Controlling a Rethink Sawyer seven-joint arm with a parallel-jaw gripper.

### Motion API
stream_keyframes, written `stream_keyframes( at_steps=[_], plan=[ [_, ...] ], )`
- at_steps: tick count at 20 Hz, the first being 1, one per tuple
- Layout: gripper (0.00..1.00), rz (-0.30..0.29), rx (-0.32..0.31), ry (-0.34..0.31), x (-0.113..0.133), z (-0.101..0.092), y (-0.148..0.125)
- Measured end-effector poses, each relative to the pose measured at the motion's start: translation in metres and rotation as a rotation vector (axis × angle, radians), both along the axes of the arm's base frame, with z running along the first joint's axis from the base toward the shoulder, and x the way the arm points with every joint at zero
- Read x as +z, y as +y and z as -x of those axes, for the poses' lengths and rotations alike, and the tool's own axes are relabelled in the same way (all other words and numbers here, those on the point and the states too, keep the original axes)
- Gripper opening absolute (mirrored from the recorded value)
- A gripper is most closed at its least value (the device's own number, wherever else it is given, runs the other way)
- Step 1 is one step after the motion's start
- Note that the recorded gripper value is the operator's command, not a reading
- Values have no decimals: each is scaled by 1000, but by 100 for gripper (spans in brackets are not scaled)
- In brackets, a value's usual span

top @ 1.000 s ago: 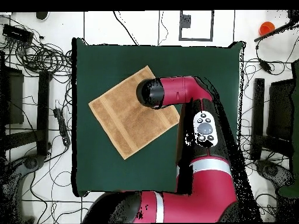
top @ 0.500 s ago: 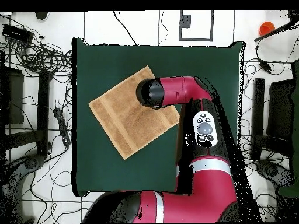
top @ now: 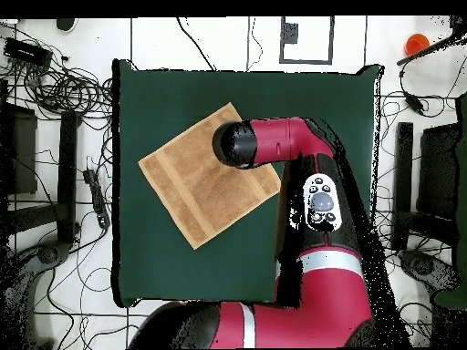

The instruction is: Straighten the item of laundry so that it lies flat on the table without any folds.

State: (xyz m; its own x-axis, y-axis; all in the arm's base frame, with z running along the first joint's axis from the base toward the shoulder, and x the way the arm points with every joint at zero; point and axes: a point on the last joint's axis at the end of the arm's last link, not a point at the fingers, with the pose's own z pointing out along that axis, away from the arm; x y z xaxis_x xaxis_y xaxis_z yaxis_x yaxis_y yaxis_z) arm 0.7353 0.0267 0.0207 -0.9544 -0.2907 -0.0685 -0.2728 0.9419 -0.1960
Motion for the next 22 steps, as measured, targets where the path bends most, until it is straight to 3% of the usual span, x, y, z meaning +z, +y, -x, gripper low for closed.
stream_keyframes(
  at_steps=[11,22],
  plan=[
    [100,6,-4,-6,11,2,-8],
    [100,68,59,6,3,12,-18]
  ],
)
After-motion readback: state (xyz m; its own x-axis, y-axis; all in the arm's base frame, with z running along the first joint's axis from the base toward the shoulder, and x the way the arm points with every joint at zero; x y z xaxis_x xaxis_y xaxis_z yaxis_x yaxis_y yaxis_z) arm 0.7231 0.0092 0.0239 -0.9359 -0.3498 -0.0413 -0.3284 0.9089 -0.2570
